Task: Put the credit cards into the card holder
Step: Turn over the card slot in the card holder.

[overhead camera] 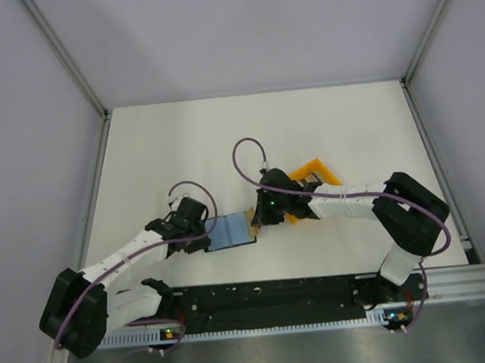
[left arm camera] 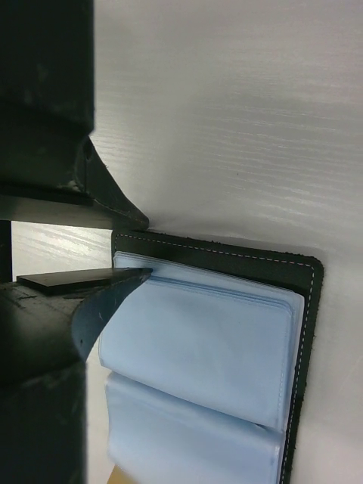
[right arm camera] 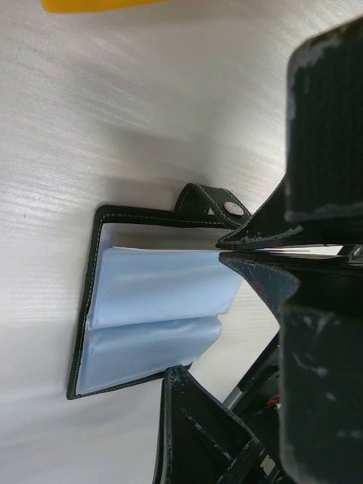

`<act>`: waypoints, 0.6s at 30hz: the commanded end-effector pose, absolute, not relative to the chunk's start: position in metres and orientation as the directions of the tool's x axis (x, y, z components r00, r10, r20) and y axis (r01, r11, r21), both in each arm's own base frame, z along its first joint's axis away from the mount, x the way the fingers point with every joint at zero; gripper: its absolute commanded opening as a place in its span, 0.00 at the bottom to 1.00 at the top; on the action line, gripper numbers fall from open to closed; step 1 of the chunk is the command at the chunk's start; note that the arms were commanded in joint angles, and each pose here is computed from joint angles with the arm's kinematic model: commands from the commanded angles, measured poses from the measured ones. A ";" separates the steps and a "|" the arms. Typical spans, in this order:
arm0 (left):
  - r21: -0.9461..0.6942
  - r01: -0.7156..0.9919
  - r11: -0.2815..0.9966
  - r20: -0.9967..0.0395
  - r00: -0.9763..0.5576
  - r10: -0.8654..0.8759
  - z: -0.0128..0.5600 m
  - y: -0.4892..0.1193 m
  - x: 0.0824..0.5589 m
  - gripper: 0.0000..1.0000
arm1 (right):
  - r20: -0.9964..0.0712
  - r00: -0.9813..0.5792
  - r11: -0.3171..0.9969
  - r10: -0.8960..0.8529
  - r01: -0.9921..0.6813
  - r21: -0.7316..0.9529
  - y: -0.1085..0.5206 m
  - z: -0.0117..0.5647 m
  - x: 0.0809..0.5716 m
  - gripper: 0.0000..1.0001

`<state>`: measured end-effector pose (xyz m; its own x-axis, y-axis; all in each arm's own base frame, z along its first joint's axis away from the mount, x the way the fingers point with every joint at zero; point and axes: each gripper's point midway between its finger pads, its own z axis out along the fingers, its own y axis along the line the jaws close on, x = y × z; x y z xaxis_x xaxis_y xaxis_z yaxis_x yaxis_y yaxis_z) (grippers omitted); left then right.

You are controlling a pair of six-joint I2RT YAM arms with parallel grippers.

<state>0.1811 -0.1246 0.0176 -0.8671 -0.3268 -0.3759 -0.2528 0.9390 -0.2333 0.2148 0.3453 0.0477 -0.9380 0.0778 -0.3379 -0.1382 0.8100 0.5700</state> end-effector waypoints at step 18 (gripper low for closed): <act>-0.282 -0.237 0.930 -0.359 -0.873 -0.331 0.015 -0.133 0.179 0.29 | -0.409 -0.913 0.655 -0.004 -0.311 0.688 0.414 0.104 0.205 0.00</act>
<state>0.1839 -0.1324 0.0185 -0.8664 -0.3312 -0.3737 -0.2385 0.9320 -0.2729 0.2032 0.3747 0.0699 -0.9387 0.0265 -0.3437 -0.2130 0.7392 0.6389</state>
